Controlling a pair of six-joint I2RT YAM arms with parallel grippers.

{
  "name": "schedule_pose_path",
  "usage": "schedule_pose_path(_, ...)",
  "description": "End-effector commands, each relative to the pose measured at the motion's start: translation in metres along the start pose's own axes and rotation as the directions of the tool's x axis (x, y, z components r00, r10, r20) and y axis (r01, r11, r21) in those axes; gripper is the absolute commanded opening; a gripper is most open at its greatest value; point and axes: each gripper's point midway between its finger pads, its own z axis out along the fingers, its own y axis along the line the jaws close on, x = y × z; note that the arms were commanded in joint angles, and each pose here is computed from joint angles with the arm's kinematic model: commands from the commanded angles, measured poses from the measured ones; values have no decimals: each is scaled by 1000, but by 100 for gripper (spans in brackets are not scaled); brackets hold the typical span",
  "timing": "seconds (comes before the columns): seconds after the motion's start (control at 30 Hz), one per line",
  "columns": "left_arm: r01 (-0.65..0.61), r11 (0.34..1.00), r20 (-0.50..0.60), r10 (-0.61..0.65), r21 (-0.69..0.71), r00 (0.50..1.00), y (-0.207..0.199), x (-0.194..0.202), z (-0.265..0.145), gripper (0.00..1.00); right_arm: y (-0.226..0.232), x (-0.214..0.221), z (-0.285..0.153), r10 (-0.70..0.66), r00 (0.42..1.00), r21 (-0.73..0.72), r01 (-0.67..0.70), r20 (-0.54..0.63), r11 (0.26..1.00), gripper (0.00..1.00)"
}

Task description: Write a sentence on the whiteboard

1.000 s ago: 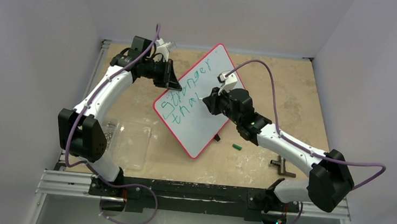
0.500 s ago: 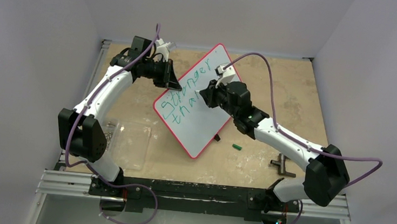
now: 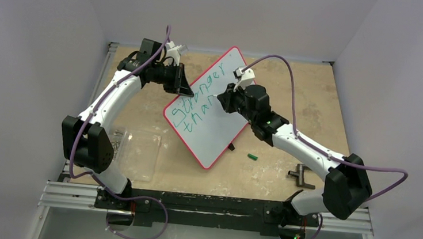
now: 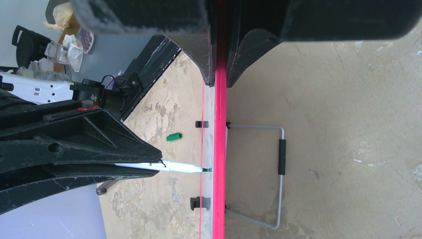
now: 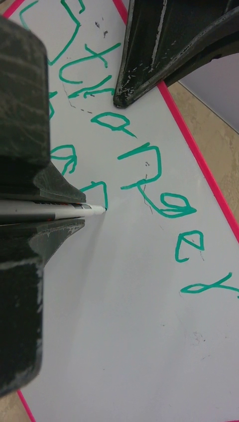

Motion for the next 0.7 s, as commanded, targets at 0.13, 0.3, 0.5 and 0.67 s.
schedule_pose_path(0.13, -59, 998, 80, 59, -9, 995, -12, -16, -16, 0, -1, 4, -6, 17, 1000, -2, -17, -9, 1000, 0)
schedule_pose_path(0.3, -61, 998, 82, 62, -8, 995, -13, -16, -17, 0, -2, 13, -13, 22, 999, -8, -22, -24, 1000, 0)
schedule_pose_path(0.5, -62, 998, 83, 62, -8, 995, -13, -16, -17, 0, -4, 18, -20, 27, 999, -1, -27, -31, 1000, 0)
schedule_pose_path(0.67, -63, 998, 85, 64, -8, 994, -14, -16, -18, 0, -2, 6, -28, 30, 1000, -2, -30, -5, 1000, 0)
